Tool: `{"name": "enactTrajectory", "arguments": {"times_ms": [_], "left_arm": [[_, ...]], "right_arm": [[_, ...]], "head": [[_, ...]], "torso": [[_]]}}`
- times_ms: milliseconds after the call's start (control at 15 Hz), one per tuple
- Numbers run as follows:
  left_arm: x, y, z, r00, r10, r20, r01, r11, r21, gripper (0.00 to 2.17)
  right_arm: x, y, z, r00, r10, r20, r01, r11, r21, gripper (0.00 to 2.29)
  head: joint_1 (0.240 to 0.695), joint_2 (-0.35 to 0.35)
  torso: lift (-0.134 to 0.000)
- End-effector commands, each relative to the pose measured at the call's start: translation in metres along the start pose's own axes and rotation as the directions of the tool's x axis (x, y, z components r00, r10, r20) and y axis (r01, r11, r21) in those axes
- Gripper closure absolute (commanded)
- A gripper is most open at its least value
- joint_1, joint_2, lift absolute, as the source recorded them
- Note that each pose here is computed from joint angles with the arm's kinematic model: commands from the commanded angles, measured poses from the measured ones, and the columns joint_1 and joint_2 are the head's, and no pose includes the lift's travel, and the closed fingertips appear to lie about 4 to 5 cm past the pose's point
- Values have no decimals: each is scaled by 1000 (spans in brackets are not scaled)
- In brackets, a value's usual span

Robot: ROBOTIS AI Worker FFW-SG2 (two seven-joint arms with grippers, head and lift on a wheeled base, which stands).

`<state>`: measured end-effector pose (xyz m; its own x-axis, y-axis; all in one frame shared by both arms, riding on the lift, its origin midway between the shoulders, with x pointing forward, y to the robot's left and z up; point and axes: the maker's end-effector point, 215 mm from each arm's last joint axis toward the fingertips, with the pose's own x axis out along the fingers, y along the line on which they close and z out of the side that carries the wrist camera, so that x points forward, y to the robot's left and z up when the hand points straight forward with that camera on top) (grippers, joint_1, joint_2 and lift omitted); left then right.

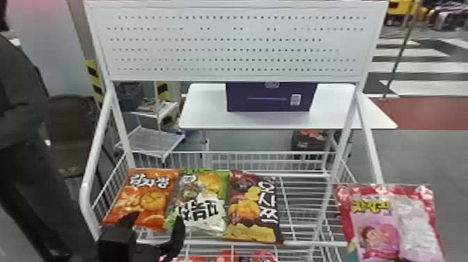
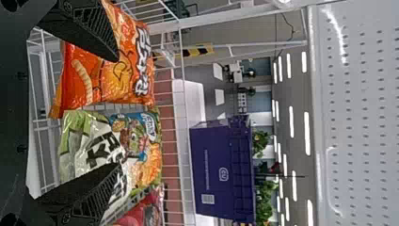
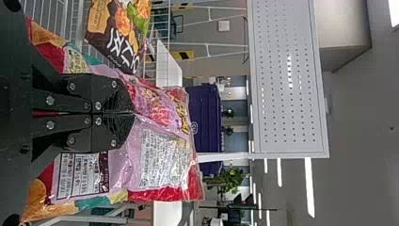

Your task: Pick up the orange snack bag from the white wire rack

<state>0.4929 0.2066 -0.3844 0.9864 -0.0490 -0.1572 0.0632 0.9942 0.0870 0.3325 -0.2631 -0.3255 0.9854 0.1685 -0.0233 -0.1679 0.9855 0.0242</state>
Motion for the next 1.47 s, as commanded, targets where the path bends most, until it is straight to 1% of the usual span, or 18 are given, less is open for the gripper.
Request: {"name": "enactTrajectory", "arguments": {"times_ms": [0, 133, 200, 333, 533, 600, 667, 733, 800, 867, 933, 1133, 1267, 1400], "left_arm": [[32, 7, -12, 999, 13, -38, -11, 1000, 29, 103], [52, 20, -20, 998, 35, -57, -32, 998, 47, 103], [59, 27, -29, 996, 46, -74, -41, 997, 60, 110], [71, 42, -34, 994, 69, -86, -63, 995, 73, 137], [81, 56, -51, 988, 91, -122, -84, 994, 66, 144], [81, 58, -51, 988, 93, -123, -85, 994, 66, 171], [83, 63, -48, 988, 101, -119, -95, 994, 62, 272], [85, 65, -46, 988, 98, -117, -91, 994, 60, 427], [85, 63, -51, 987, 85, -133, -78, 995, 58, 923], [83, 69, -51, 986, 102, -133, -96, 994, 48, 1582], [81, 70, -50, 987, 102, -128, -98, 994, 40, 1912], [72, 66, -37, 991, 100, -90, -98, 995, 28, 1919], [64, 61, -22, 994, 98, -56, -97, 995, 16, 1919], [46, 57, -8, 994, 110, -10, -110, 994, -5, 1919]], "right_arm": [[-1, -2, -1, 1000, 0, -5, 0, 1000, -5, 2250], [-2, -2, -4, 1000, 1, -10, -1, 1000, -6, 2250], [-2, -2, -5, 1000, 2, -13, -2, 1000, -6, 2250], [-3, -2, -7, 1000, 3, -16, -3, 1000, -7, 2250], [-3, -2, -9, 1000, 4, -19, -4, 1000, -6, 2250], [-3, -2, -9, 1000, 4, -19, -4, 1000, -8, 2250], [-2, -3, -9, 1000, 3, -19, -3, 1000, -8, 2250], [-2, -2, -9, 1000, 5, -19, -5, 1000, -7, 2250], [-2, -2, -9, 1000, 4, -19, -4, 1000, -6, 2250], [-2, -2, -9, 1000, 4, -17, -4, 1000, -6, 2250], [-2, -2, -10, 1000, 4, -19, -4, 1000, -5, 2250], [-1, -3, -12, 1000, 2, -20, -3, 1000, -4, 2250], [-1, -4, -13, 1000, 1, -21, -2, 1000, -4, 2250], [0, -5, -15, 1000, 0, -23, 0, 1000, -4, 2250]], "head": [[499, 0], [499, 0], [499, 0], [499, 0], [499, 0], [499, 0], [499, 0], [499, 0], [499, 0], [499, 0], [499, 0], [499, 0], [499, 0], [499, 0]], "torso": [[0], [0], [0], [0], [0], [0], [0], [0], [0], [0], [0], [0], [0], [0]]}}
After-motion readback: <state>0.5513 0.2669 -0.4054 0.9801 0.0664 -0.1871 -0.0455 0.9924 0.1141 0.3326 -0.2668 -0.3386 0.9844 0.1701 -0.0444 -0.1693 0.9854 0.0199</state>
